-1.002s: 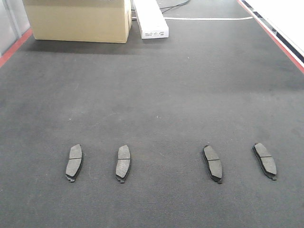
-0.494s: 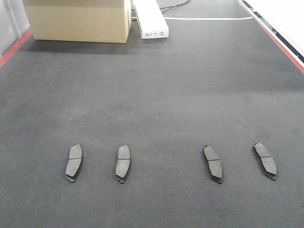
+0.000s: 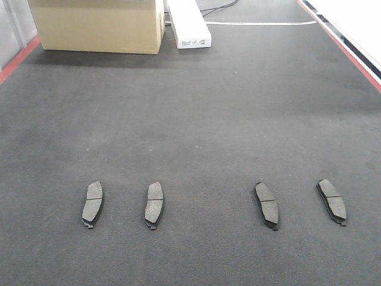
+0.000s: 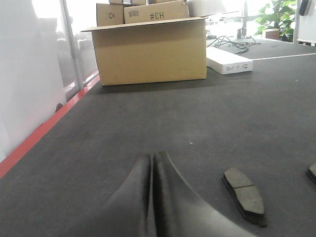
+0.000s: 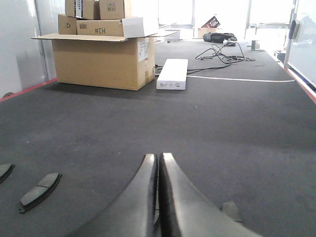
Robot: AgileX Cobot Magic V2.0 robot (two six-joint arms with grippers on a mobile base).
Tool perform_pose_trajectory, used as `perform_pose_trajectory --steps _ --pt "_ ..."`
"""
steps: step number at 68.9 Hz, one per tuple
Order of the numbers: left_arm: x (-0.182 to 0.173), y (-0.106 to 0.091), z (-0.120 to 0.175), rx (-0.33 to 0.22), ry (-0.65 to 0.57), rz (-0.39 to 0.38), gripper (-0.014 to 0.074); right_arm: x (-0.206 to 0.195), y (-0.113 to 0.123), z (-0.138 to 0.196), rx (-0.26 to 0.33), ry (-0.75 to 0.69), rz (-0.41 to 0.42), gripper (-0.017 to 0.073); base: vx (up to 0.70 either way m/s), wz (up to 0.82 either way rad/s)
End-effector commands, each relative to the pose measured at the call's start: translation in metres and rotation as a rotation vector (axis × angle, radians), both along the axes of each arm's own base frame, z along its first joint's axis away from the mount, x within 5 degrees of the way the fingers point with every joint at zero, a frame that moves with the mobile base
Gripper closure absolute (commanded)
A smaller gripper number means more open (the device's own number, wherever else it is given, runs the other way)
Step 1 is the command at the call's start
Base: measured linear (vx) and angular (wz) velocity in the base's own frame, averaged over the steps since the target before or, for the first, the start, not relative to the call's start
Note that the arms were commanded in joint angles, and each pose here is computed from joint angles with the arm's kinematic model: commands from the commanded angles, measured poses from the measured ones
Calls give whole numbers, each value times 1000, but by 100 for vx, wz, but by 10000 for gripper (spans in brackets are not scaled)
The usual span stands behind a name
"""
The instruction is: Move and align brake pads A on conveyor
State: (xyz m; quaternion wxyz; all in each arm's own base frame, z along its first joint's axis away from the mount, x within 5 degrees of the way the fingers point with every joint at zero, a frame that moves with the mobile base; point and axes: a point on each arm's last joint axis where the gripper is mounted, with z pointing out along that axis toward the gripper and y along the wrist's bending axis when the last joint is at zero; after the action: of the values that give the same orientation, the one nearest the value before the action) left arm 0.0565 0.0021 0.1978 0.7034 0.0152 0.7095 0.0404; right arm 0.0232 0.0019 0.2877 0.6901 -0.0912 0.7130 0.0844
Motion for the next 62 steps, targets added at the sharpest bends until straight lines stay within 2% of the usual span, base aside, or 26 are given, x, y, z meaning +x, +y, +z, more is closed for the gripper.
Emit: perform_pose_trajectory --steps 1,7,56,62 --pt "-1 0 1 -42 -64 -7 600 0 0 14 11 -84 -1 571 0 0" --pt "-1 0 1 -65 -65 -8 600 0 0 14 11 -84 -1 571 0 0" --pt "0 0 0 -63 -63 -8 600 0 0 14 9 -85 -2 571 0 0" --pt "0 0 0 -63 -63 -8 600 0 -2 14 -64 -111 -37 571 0 0"
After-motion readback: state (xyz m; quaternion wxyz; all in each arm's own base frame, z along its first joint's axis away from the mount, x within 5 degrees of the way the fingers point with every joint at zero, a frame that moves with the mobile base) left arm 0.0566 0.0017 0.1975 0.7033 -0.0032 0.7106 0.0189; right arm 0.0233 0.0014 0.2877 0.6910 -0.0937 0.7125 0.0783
